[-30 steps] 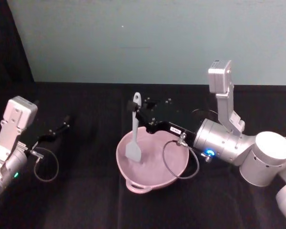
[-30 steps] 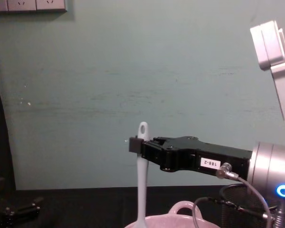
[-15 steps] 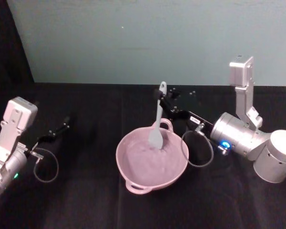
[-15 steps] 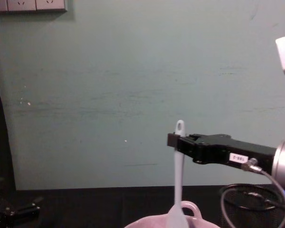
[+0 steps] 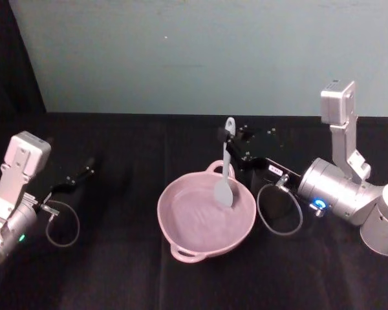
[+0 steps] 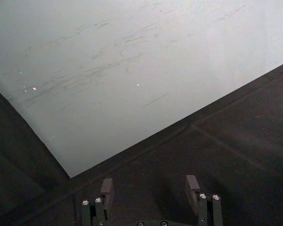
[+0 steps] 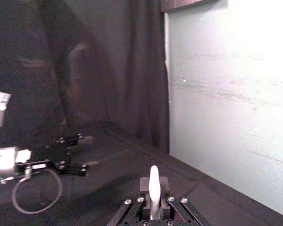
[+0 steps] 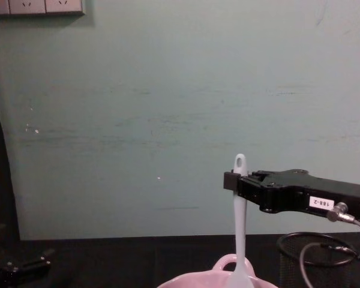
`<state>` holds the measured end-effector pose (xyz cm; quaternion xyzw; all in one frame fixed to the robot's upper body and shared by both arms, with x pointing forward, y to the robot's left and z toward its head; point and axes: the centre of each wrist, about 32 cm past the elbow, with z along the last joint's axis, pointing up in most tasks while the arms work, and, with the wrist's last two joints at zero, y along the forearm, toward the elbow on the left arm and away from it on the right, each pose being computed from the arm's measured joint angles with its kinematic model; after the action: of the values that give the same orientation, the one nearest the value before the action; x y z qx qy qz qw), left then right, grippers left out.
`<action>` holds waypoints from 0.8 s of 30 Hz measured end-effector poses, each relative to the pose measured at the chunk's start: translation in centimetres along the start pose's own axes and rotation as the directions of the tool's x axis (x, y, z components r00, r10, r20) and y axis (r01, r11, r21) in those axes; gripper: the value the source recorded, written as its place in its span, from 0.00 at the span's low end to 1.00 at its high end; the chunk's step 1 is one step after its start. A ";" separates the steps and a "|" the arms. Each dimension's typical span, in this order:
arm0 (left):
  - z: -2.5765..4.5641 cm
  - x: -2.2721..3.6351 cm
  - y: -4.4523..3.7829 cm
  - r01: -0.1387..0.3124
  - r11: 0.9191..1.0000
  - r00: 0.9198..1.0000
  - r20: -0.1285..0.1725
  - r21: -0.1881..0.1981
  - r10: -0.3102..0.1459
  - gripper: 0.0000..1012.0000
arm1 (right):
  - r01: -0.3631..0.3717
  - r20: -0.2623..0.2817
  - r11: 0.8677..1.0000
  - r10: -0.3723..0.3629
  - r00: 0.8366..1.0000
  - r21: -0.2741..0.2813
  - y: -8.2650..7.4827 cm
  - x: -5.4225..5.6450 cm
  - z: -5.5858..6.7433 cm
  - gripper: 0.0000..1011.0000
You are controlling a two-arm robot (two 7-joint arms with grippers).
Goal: Use the one hand to pick up the spoon and stir the clear water in the bowl.
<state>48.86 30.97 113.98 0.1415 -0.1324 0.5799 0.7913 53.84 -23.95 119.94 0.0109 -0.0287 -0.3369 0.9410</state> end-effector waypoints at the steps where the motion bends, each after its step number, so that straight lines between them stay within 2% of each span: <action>1: 0.00 0.00 0.00 0.000 1.000 1.000 0.000 0.000 0.000 0.99 | -0.005 0.001 1.000 0.005 1.000 0.000 0.0 -0.2 0.1 0.11; 7: 0.00 0.00 0.00 0.000 1.000 1.000 0.000 0.000 0.000 0.99 | -0.059 -0.002 0.998 0.059 0.998 0.001 0.3 -1.6 0.1 0.11; 13: 0.00 0.00 0.00 0.000 1.000 1.000 0.000 0.000 0.000 0.99 | -0.117 -0.017 0.993 0.118 0.993 0.017 1.6 -2.9 0.1 0.11; 19: 0.00 0.00 0.00 0.000 1.000 1.000 0.000 0.000 0.000 0.99 | -0.142 -0.033 0.989 0.143 0.989 0.038 2.9 -3.3 -0.1 0.11; 24: 0.00 0.00 0.00 0.000 1.000 1.000 0.000 0.000 0.000 0.99 | -0.136 -0.050 0.989 0.138 0.989 0.057 4.0 -2.8 -0.5 0.11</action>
<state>48.86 30.97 113.98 0.1415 -0.1325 0.5799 0.7913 54.21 -19.08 119.51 0.0431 -0.0128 -0.2702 0.9618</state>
